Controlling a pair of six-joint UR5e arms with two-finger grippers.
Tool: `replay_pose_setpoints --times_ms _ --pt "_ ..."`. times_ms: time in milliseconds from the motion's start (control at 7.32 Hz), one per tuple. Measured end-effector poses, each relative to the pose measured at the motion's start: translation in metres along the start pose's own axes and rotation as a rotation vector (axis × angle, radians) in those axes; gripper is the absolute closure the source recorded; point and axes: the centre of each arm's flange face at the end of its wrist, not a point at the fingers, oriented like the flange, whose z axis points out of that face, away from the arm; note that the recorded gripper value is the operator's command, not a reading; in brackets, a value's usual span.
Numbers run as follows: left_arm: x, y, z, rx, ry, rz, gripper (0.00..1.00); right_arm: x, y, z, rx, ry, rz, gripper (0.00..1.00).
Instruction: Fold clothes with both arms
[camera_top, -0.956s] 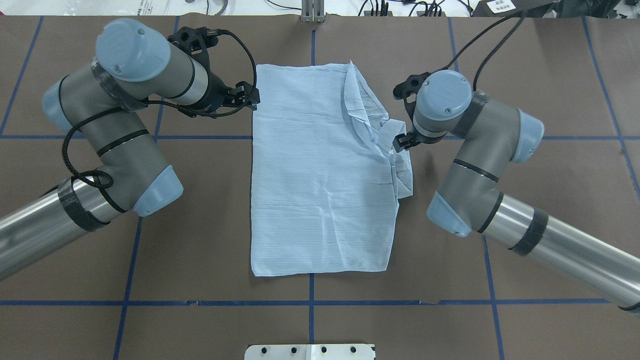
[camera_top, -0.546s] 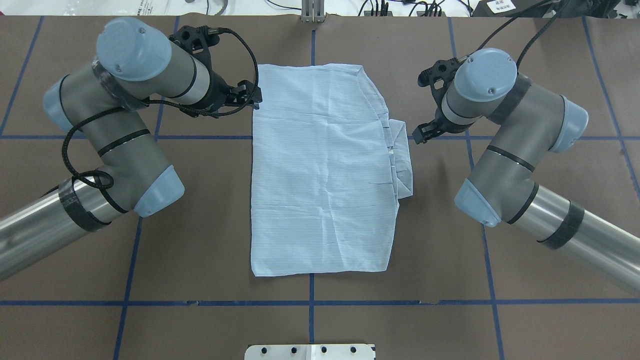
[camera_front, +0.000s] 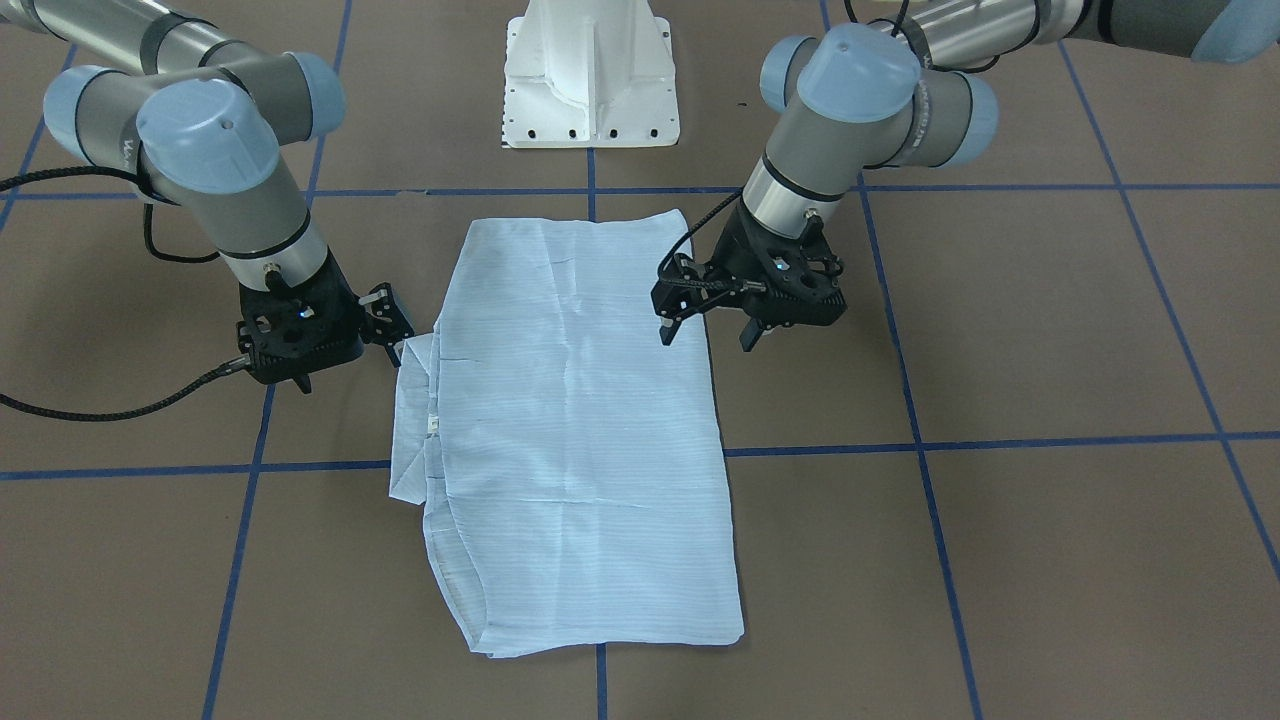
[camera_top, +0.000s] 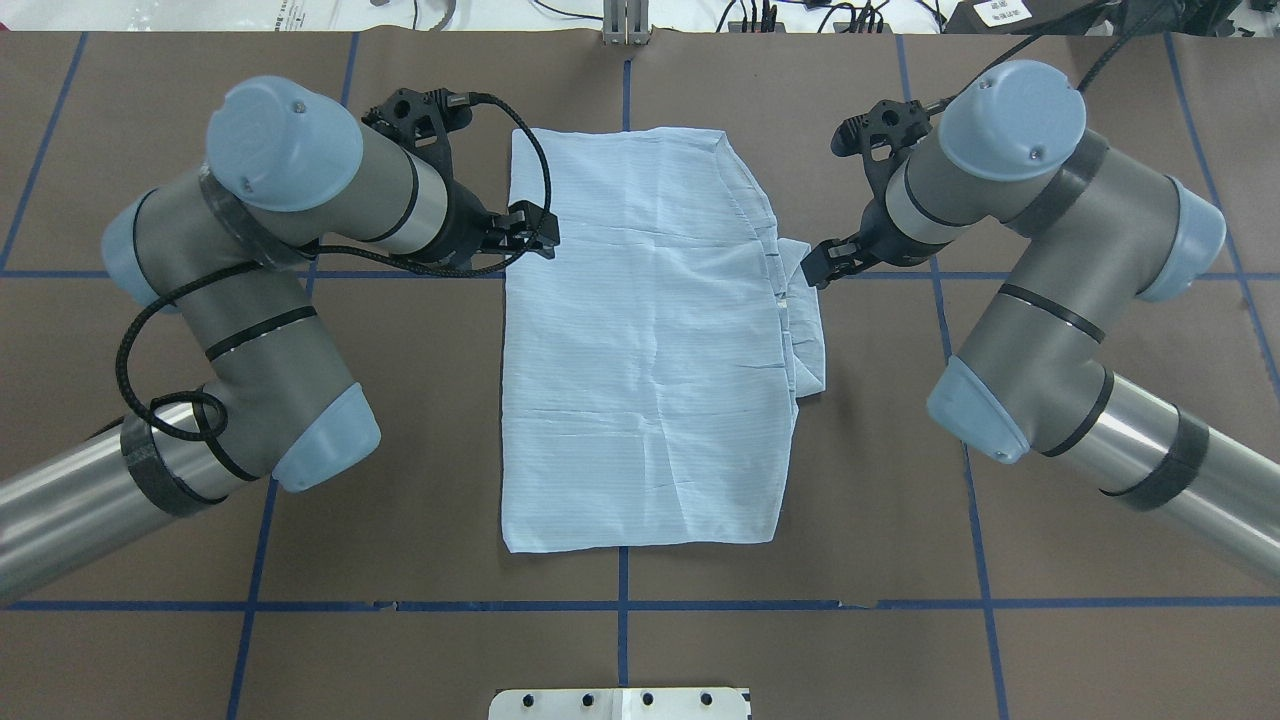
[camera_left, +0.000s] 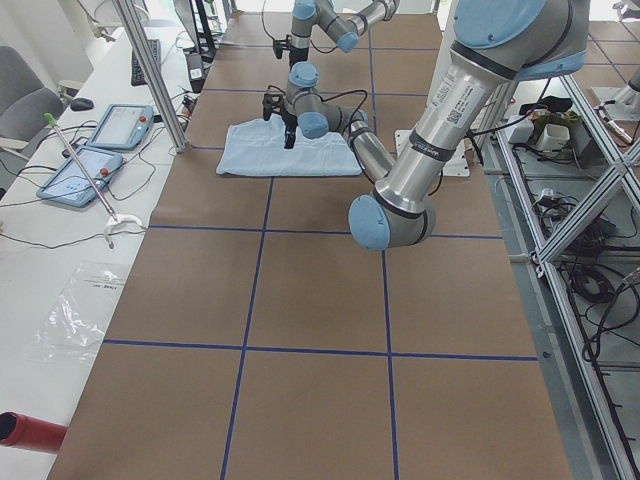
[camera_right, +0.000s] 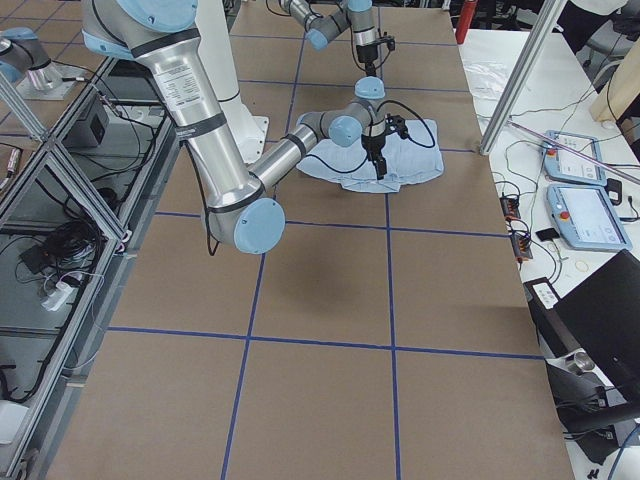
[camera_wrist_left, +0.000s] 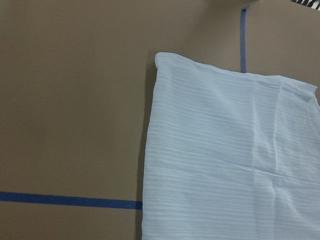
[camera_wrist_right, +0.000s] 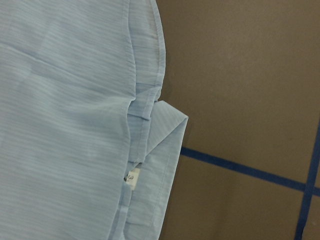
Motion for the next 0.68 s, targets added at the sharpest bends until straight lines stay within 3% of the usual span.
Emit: replay_pose_setpoints --times_ms 273,683 --pt "0.013 0.070 0.021 -0.052 0.009 -0.072 0.00 -0.013 0.045 -0.008 -0.043 -0.053 0.120 0.00" --pt "0.008 0.187 0.042 -0.095 -0.017 -0.193 0.01 -0.046 0.106 -0.012 -0.060 -0.071 0.220 0.00"
